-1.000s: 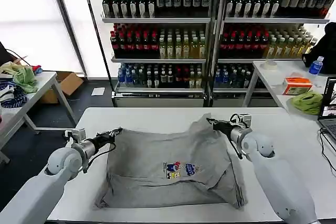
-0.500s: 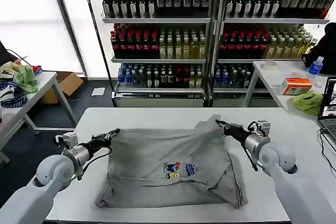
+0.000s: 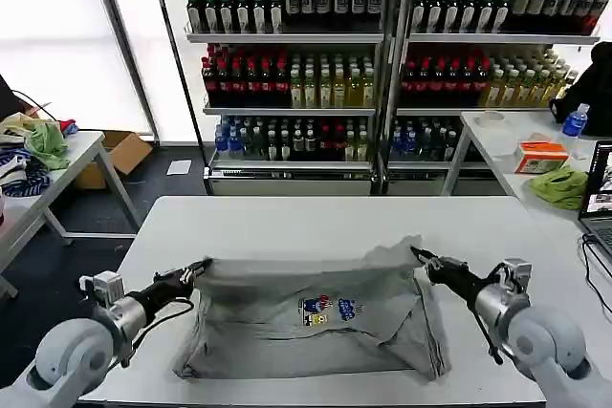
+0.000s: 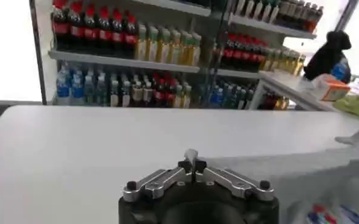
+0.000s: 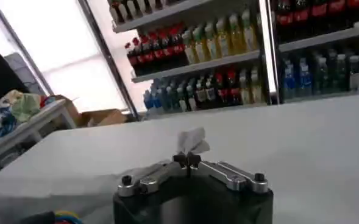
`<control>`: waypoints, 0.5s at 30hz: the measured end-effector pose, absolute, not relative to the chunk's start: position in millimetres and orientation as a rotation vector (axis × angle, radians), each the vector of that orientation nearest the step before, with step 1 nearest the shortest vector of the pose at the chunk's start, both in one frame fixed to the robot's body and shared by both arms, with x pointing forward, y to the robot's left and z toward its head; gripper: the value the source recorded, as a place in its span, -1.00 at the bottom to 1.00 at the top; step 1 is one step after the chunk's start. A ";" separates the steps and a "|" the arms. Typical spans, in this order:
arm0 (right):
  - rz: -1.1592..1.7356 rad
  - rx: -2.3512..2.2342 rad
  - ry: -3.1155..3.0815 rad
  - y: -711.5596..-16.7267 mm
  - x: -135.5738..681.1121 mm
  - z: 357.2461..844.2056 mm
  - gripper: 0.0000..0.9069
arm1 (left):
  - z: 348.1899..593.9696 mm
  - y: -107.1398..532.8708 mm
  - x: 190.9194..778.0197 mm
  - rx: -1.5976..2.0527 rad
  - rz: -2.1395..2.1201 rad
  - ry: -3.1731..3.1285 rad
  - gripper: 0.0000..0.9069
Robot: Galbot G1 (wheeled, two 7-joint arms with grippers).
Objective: Fold and organize the clothes.
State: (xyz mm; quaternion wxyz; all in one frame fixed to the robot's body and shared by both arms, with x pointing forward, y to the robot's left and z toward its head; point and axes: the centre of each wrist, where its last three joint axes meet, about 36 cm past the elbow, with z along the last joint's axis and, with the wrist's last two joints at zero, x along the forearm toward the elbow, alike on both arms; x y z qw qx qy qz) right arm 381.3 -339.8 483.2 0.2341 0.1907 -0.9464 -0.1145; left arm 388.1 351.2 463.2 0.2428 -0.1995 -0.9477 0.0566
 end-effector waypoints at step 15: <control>-0.247 0.466 -2.506 -332.0 327.5 462.8 1.00 | 446.2 328.2 330.7 -0.564 0.094 -2.460 1.00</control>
